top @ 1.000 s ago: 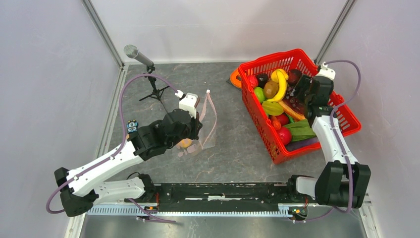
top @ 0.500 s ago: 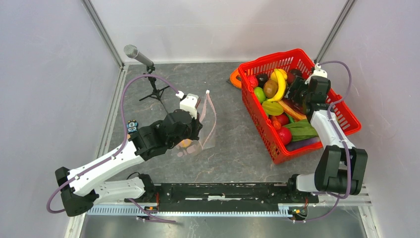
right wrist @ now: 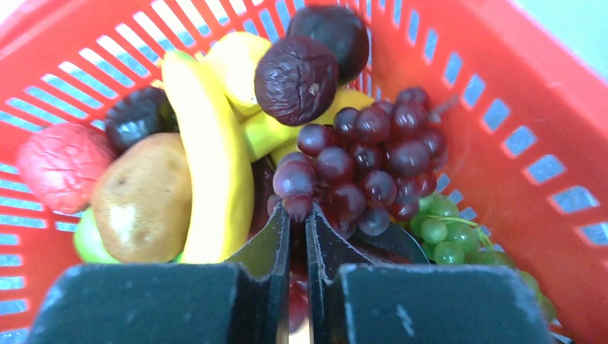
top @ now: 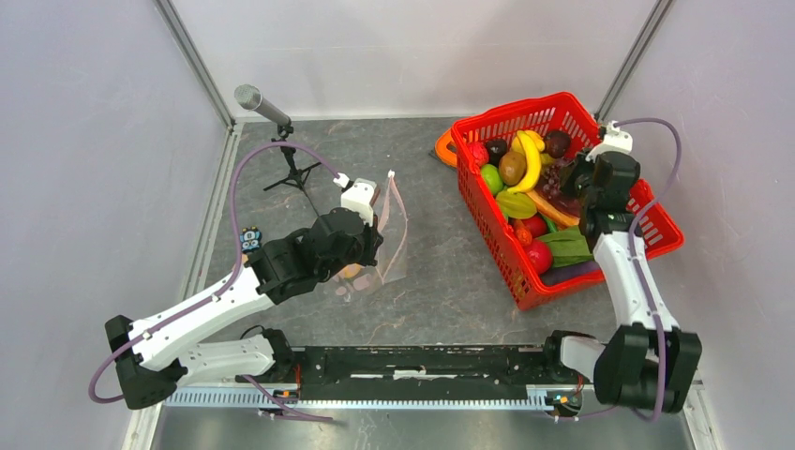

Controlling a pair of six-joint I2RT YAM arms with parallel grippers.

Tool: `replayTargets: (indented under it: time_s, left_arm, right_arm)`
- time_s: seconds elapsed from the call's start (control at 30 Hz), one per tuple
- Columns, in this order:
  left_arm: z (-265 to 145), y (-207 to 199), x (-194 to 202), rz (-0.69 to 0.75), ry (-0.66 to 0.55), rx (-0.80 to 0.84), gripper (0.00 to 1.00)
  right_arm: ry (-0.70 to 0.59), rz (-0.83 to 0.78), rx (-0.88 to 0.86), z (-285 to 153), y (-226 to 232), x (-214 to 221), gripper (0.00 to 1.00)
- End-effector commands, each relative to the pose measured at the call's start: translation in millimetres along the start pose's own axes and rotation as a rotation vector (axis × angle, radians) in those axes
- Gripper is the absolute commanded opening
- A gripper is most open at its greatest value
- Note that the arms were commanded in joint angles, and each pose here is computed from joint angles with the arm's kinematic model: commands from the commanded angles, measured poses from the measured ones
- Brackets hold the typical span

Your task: Place the food in the zip-top bag and seal the zipper

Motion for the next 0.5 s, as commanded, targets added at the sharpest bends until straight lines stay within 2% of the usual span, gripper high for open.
replayTargets:
  time_s: [0.0,0.17,0.23,0.47]
  left_arm:
    - [-0.2,-0.4,-5.2,-0.007,-0.040,0.012,0.04]
    - [0.7,-1.7,-5.0,-0.007,-0.036,0.022,0.04]
    - [0.8,-1.5,-4.6,-0.005,-0.035,0.022,0.04]
    - [1.4,-2.7,-5.8,-0.001,-0.037,0.029,0.04]
  right_arm:
    - [-0.167,-0.029,-0.024,-25.7,7.3,-29.4,0.09]
    - [-0.204,-0.033,-0.058,-42.0,12.1,-35.4,0.07]
    - [-0.224,-0.035,-0.098,-49.4,16.5,-39.6,0.04]
    - [-0.336,-0.070,-0.275,-81.3,36.0,-61.9,0.05]
Point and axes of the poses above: each gripper's point midway between its finger pads, its own z axis out along the fingers, its own y axis along the line the jaws close on, x = y × z, the point moved 10 cm from there along -z, back along the fingers, and after that the axes turned 1 degree about z, right-handed, at the moved point
